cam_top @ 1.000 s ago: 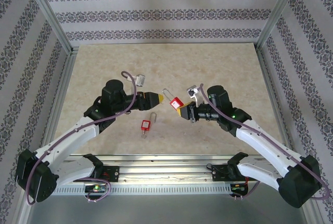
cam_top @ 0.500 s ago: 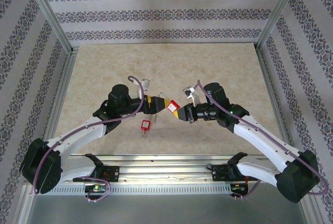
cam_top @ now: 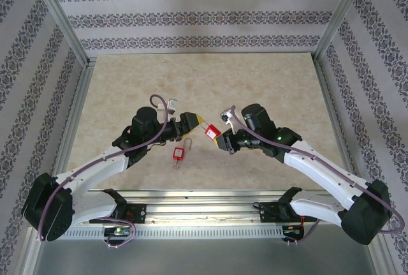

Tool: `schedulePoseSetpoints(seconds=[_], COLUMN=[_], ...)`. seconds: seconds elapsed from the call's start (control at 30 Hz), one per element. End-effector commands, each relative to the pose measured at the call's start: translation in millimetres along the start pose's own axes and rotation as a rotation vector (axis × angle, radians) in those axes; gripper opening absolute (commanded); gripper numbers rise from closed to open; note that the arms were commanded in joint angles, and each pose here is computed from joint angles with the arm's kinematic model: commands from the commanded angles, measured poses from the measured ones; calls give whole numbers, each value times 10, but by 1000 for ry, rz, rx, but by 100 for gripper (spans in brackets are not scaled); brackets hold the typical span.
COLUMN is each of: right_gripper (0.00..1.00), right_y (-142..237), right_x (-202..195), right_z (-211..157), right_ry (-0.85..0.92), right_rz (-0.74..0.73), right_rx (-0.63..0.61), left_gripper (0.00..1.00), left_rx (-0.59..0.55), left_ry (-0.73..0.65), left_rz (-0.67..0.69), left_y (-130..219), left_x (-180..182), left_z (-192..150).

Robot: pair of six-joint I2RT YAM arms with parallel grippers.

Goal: Unlock with the key

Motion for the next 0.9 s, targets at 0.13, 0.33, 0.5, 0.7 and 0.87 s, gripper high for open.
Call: schedulePoseSetpoints(seconds=[0.13,0.33,0.5,0.7,0.87], right_gripper=[0,0,0,0,0], right_y=[-7,-78,-115,-174,-224], right_x=[65,182,194,227,334], right_z=[132,90,20,-39,-42], right_ry=[253,405,458,513,566], right_rz=[-193,-273,-320,-349,-345], right_rx=[24,79,119,159,176], left_gripper=[80,72,64,47,29], left_rx=[30,7,-12,-20,-16], left_ry=[224,278,297,294,292], left_rz=[94,126,106,124,132], left_y=[-152,-267,-269,-244,-292], left_x=[87,205,203,221,266], left_z=[41,114,139,141,154])
Point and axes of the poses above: each hand's point on the last joint's axis, 136 mm out from that joint toward the fingers, its own y axis back along the fingers, its own x axis along the line the jaws close on, z = x × y, the point moved 7 cm from there along y, back along the fingers, and after that the axes turned 10 degrees about y, right-handed, at the moved point
